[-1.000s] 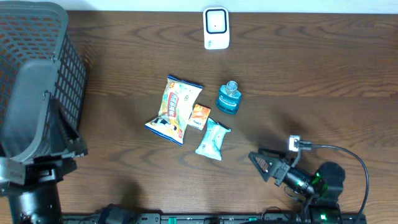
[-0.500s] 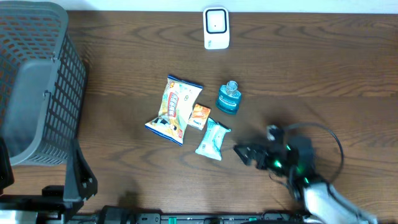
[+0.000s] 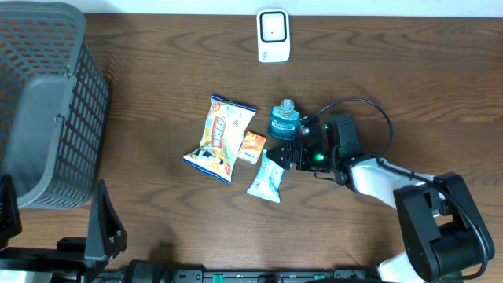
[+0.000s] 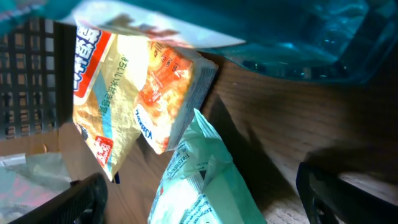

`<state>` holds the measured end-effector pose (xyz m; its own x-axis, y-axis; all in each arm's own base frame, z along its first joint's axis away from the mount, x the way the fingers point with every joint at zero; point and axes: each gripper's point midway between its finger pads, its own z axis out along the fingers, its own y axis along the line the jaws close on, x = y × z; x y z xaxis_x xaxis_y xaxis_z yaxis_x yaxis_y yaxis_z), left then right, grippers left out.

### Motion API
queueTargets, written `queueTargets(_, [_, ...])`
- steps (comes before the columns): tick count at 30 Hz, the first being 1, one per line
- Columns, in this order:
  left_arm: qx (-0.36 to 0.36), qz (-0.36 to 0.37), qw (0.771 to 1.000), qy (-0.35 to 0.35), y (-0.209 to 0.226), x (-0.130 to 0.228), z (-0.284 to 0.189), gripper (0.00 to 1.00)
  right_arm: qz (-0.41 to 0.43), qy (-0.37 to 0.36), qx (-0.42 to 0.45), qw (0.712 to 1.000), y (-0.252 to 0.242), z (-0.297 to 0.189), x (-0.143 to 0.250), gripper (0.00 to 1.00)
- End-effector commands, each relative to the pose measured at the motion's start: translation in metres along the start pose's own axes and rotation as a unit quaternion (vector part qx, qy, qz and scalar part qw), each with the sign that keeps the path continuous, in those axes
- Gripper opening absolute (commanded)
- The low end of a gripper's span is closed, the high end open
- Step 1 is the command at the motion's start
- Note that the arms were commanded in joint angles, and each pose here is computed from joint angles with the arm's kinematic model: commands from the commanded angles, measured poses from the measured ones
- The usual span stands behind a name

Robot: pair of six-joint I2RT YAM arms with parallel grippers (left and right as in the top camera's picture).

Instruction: Scan the item barcode

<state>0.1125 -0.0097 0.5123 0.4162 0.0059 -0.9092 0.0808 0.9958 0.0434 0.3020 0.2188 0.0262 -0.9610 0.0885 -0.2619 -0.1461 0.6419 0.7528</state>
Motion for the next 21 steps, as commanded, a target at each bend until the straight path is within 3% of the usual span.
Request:
queueTargets(1, [0.003,-0.004,1.0,-0.002,-0.001,0.0,-0.002,0.98,0.02,0.033,0.063,0.997,-0.032,0.013,0.031,0.89])
queueTargets(9, [-0.009,0.002,1.0,0.006,0.002,0.004,-0.002,0.98,0.027,0.048,0.083,0.995,-0.037,0.012,0.04,0.69])
queueTargets(11, [-0.009,0.002,1.0,0.007,0.002,0.004,-0.002,0.98,0.023,0.05,0.083,0.995,-0.037,0.012,0.04,0.53])
queueTargets(15, [-0.009,0.002,1.0,0.007,0.002,0.004,-0.002,0.98,0.028,0.053,0.088,0.994,-0.041,0.01,0.041,0.06])
queueTargets(16, [-0.009,0.002,1.0,0.007,0.002,0.004,-0.002,0.98,0.031,0.055,0.088,0.994,-0.041,0.009,0.042,0.01])
queueTargets(21, [-0.009,0.002,1.0,0.006,0.002,0.004,-0.002,0.98,0.038,0.069,0.064,0.995,-0.037,0.001,0.045,0.01])
